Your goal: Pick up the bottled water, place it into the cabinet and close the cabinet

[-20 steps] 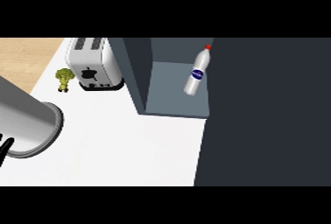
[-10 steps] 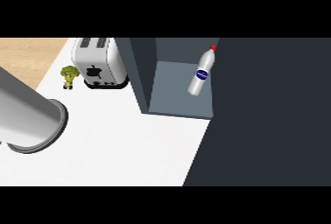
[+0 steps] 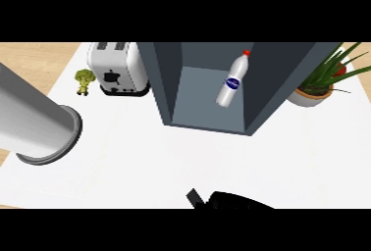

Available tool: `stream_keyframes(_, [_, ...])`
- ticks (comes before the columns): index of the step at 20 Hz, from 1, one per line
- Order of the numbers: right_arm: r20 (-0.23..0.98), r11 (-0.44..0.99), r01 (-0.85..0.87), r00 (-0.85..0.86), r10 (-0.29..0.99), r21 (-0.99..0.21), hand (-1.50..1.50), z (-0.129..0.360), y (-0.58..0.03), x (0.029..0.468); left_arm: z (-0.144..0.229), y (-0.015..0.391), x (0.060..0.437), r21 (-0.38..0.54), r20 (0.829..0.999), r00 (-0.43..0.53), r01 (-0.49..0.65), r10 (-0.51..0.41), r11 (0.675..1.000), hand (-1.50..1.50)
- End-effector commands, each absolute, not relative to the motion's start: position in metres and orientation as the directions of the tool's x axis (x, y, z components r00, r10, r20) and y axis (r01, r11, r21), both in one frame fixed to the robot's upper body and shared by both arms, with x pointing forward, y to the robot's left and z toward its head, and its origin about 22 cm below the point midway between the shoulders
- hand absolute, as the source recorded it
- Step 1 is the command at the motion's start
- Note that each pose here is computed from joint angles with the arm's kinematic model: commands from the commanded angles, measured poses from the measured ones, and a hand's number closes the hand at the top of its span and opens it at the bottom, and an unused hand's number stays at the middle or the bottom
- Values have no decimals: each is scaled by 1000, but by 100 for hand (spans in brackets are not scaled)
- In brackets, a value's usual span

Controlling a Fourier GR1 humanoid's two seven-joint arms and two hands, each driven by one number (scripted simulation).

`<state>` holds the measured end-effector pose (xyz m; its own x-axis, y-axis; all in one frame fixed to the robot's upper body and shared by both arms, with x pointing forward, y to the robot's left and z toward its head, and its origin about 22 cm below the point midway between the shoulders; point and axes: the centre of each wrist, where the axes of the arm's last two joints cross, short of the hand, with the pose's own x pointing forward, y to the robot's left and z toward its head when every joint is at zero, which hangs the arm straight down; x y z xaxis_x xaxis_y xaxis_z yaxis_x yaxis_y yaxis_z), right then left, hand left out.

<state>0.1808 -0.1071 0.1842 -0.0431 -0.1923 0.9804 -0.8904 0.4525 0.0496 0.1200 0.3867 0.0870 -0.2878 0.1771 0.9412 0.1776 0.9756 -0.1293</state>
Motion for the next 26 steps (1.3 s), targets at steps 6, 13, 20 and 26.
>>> stream_keyframes(6, [998,191,-981,10,-68,23,150,228,-21,205,87,422,103,-141,936,-297,171,188,975,-150])
stream_keyframes(13, [987,224,-962,149,-59,159,150,260,-5,258,96,449,77,-142,932,-317,128,176,982,-150])
stream_keyframes(20, [960,259,-925,276,-49,279,150,209,-15,297,91,446,54,-152,933,-313,107,178,983,-150])
stream_keyframes(26, [953,350,-886,284,-106,303,150,192,-57,336,84,449,37,-154,937,-307,74,170,985,-150])
